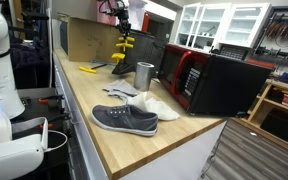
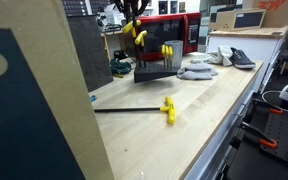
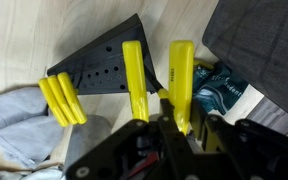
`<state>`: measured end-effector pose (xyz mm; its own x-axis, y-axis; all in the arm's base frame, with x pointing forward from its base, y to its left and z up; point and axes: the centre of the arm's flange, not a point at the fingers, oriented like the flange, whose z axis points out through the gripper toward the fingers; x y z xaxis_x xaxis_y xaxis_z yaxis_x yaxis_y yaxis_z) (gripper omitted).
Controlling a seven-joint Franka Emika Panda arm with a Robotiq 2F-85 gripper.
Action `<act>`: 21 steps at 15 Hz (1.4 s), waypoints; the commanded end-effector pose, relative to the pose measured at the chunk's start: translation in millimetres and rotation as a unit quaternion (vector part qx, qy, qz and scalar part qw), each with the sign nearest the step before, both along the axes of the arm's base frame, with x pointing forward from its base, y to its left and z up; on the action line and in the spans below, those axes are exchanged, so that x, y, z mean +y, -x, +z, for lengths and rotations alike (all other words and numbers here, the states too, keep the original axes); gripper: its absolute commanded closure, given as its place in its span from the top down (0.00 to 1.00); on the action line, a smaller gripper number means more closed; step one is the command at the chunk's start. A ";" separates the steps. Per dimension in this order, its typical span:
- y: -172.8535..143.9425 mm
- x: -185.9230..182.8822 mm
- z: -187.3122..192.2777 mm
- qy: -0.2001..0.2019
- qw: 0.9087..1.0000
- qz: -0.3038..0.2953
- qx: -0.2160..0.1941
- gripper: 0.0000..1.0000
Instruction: Put the objects together on the counter
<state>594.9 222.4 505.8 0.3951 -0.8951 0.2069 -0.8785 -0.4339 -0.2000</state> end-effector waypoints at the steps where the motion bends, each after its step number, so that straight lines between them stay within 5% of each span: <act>1: 17.1 -17.4 -1.6 -0.033 0.999 0.015 -0.040 0.06; 5: 20.8 -27.3 -10.6 -0.098 0.993 0.013 -0.061 0.06; 9: 33.4 -46.2 4.0 -0.113 0.989 0.026 -0.089 0.06; 21: 127.3 -52.3 114.7 -0.026 0.977 0.131 -0.164 0.06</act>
<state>507.9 176.1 595.2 0.5192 -0.8188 0.2451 -0.6539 -0.5652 -0.5029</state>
